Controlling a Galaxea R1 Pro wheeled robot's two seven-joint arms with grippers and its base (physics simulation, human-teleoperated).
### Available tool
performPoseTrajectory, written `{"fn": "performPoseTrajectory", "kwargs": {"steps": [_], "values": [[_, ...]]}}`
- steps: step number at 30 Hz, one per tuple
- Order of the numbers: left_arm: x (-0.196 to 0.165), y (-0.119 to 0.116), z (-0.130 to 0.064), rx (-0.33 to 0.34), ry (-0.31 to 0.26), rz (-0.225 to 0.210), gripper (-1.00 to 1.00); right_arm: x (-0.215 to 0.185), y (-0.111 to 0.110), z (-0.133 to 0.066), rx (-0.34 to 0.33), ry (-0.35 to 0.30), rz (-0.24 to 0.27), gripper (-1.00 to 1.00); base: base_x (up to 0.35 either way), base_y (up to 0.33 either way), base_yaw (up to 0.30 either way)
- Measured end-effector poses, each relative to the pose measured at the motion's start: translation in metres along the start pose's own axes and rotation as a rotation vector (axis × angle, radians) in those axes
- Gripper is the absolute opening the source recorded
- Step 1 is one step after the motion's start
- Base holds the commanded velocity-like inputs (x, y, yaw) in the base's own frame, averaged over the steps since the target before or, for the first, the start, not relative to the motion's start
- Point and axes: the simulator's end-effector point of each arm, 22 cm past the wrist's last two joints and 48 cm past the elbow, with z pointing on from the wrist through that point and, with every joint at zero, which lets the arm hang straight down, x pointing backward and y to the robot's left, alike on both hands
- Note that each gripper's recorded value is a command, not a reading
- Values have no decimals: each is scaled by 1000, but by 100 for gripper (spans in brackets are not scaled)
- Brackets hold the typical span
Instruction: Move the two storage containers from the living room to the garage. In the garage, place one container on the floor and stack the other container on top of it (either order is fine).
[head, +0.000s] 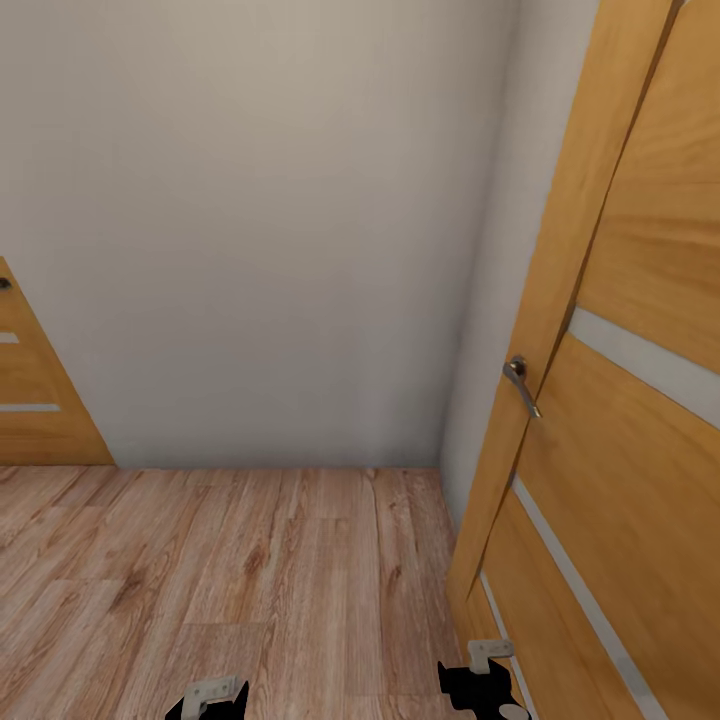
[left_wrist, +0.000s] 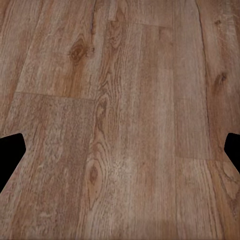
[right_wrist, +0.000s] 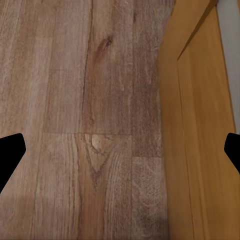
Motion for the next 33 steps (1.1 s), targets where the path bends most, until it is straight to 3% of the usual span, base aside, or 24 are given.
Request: {"fn": "performPoseTrajectory", "kwargs": {"steps": [24,33], "values": [[0,0,0,0,0,0,100,0,0,0,-1,0,0,100,90,0,5],[0,0,0,0,0,0,100,0,1,0,-1,0,0,100,11,0,121]]}}
